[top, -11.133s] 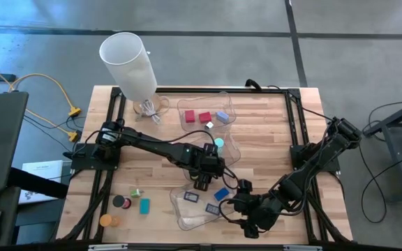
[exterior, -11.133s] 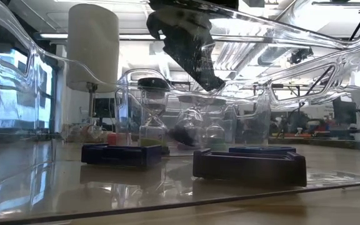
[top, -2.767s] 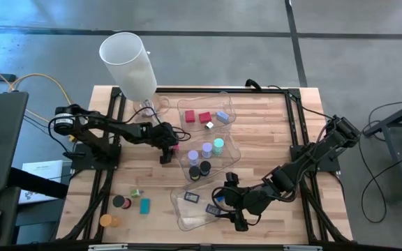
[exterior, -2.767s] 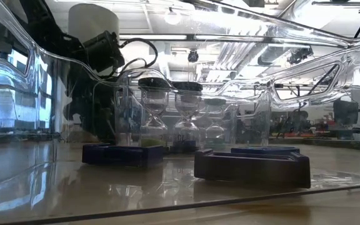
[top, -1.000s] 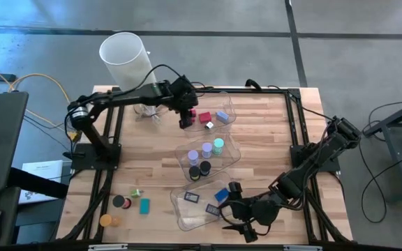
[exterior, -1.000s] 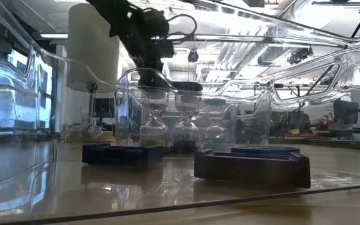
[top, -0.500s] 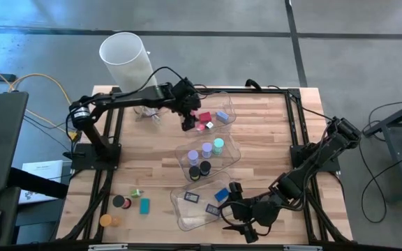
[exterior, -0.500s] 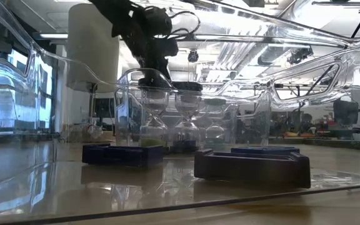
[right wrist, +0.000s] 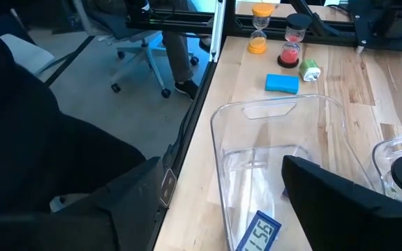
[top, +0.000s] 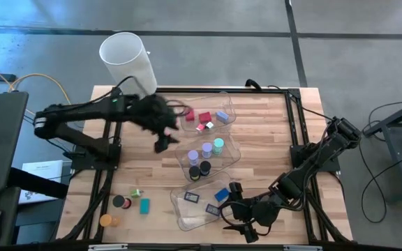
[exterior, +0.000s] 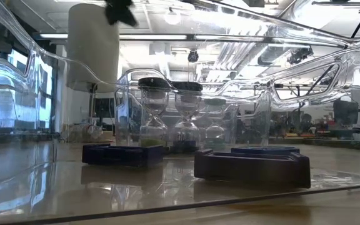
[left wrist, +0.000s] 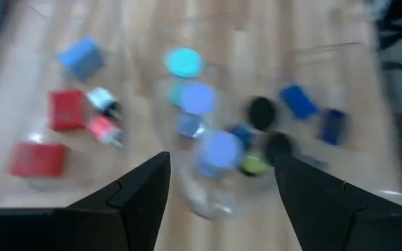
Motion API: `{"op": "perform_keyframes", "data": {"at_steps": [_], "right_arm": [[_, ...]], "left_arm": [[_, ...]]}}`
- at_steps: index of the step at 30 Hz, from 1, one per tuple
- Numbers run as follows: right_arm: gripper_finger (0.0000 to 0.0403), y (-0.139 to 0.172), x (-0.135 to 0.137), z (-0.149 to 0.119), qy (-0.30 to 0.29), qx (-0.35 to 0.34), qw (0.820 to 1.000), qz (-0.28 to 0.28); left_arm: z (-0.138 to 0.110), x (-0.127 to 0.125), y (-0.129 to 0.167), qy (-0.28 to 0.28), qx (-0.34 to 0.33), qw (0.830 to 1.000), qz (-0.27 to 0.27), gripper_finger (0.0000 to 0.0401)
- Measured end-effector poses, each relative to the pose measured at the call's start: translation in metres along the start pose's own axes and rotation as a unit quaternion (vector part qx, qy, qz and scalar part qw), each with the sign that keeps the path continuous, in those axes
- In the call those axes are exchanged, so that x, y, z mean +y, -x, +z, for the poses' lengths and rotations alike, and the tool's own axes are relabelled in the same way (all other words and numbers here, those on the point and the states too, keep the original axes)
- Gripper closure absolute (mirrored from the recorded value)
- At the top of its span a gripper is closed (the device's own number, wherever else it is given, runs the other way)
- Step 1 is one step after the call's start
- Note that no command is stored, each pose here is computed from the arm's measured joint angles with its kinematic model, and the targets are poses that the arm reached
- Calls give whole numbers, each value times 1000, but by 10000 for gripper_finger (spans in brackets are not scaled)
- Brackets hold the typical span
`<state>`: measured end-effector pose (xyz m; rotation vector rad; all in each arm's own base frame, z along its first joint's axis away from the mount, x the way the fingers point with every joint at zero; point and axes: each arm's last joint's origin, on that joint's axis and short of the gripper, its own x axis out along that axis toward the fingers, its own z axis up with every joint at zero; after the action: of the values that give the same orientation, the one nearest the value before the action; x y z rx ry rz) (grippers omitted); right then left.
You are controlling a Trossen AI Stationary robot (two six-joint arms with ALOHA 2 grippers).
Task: Pick & Place Office items
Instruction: Put the pink hourglass into the middle transparent bin
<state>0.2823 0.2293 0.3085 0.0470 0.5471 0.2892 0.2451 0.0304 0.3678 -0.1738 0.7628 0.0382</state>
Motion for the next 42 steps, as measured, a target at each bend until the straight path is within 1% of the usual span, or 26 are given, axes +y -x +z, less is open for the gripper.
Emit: {"op": "perform_keyframes", "data": {"at_steps": [2,5,11,15,17,20,23,26,29,32,34,36,40,42], "right_arm": [[119,0,0,0,0,0,1000,0],[119,0,0,0,0,0,1000,0],[119,0,0,0,-3,1,1000,2],[119,0,0,0,-4,0,1000,2],[119,0,0,0,-4,0,1000,2],[119,0,0,0,-4,0,1000,2],[119,0,0,0,-5,0,1000,1],[119,0,-1,0,-5,-1,1000,1],[119,0,-1,0,-5,-1,1000,1],[119,0,-1,0,-10,-1,1000,1],[119,0,-1,0,-15,-1,1000,1],[119,0,-1,0,-17,-1,1000,1],[119,0,-1,1,-18,-1,1000,1],[119,0,0,1,-19,-4,1000,2]], "left_arm": [[-9,-18,14,23,14,999,-24,150],[-25,-45,24,32,63,996,-55,151],[-52,-96,28,68,132,987,-55,151],[-68,-124,25,120,184,974,-56,151],[-77,-136,24,150,218,963,-40,152],[-92,-149,20,200,270,942,9,152],[-106,-156,16,246,326,910,66,152],[-116,-162,9,287,352,881,130,152],[-124,-172,0,297,365,867,163,152],[-133,-184,-8,283,399,857,164,152],[-139,-191,-10,260,420,855,160,152],[-144,-196,-11,234,430,858,153,152],[-150,-202,-5,207,422,870,149,152],[-153,-204,-3,195,409,879,148,152]]}}
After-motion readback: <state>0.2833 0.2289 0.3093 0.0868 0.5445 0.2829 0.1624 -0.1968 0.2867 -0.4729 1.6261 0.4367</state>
